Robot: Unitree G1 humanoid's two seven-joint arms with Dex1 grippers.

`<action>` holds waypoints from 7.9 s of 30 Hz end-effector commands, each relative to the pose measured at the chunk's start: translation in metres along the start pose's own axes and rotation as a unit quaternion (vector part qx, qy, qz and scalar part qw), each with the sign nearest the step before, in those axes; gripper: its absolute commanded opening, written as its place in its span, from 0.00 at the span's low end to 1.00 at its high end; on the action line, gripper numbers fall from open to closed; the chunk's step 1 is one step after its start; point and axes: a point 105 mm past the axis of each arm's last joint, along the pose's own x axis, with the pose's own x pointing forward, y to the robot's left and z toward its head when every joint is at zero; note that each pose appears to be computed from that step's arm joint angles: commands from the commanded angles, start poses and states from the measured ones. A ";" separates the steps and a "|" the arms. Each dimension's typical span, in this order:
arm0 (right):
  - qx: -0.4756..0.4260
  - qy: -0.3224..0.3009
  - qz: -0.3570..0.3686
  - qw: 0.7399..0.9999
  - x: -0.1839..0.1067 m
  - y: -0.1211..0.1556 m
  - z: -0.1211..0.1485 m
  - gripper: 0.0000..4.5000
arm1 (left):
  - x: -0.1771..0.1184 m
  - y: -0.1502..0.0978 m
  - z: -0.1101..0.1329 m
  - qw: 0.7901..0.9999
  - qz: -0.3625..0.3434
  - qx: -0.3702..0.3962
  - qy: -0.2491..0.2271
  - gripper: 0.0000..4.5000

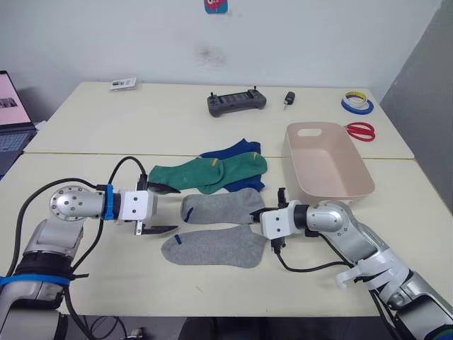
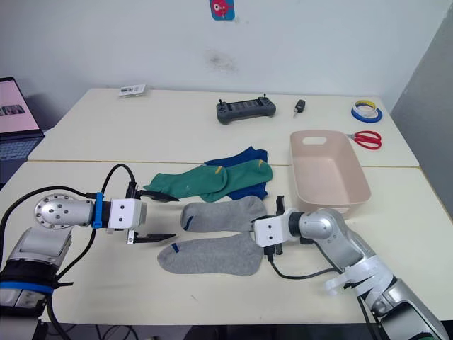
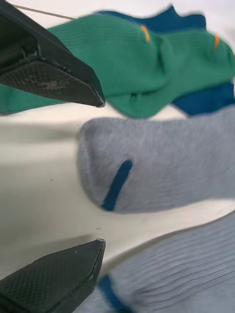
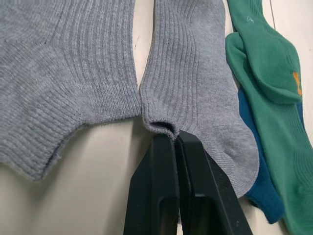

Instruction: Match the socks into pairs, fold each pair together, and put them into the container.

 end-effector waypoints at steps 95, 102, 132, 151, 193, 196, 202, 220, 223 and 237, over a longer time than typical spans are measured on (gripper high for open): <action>0.568 -0.073 0.044 0.819 -0.039 0.011 0.050 0.00 | -0.016 -0.034 0.036 0.859 -0.044 -0.506 -0.064 0.80; 0.563 -0.076 0.043 0.822 -0.040 0.010 0.052 0.00 | -0.011 -0.040 0.028 0.863 -0.050 -0.500 -0.050 0.40; 0.599 -0.113 0.124 0.783 -0.068 0.041 0.092 0.00 | -0.042 -0.069 0.056 0.817 -0.125 -0.562 -0.029 0.01; 0.584 -0.037 0.027 0.811 -0.030 0.019 0.042 0.00 | -0.009 -0.042 0.004 0.849 -0.053 -0.525 0.004 0.01; 0.360 -0.136 -0.084 0.919 -0.036 0.000 0.067 0.72 | 0.006 -0.028 0.078 0.902 0.011 -0.405 -0.150 0.28; 0.356 -0.138 -0.068 0.922 -0.013 0.012 0.071 0.47 | 0.026 -0.042 0.074 0.917 -0.008 -0.380 -0.125 0.06; 0.363 -0.123 -0.036 0.923 0.018 0.032 0.061 0.01 | 0.050 -0.050 0.037 0.930 0.012 -0.360 -0.075 0.00; 0.377 -0.108 -0.109 0.914 -0.050 0.023 0.023 0.01 | 0.056 -0.050 0.033 0.917 0.034 -0.383 -0.104 0.00; 0.350 -0.117 -0.099 0.924 -0.050 0.019 0.033 0.01 | 0.044 -0.039 0.050 0.926 0.026 -0.359 -0.119 0.00; 0.346 -0.064 -0.008 0.936 0.024 0.042 0.037 0.01 | 0.056 -0.046 0.027 0.944 -0.011 -0.326 -0.044 0.00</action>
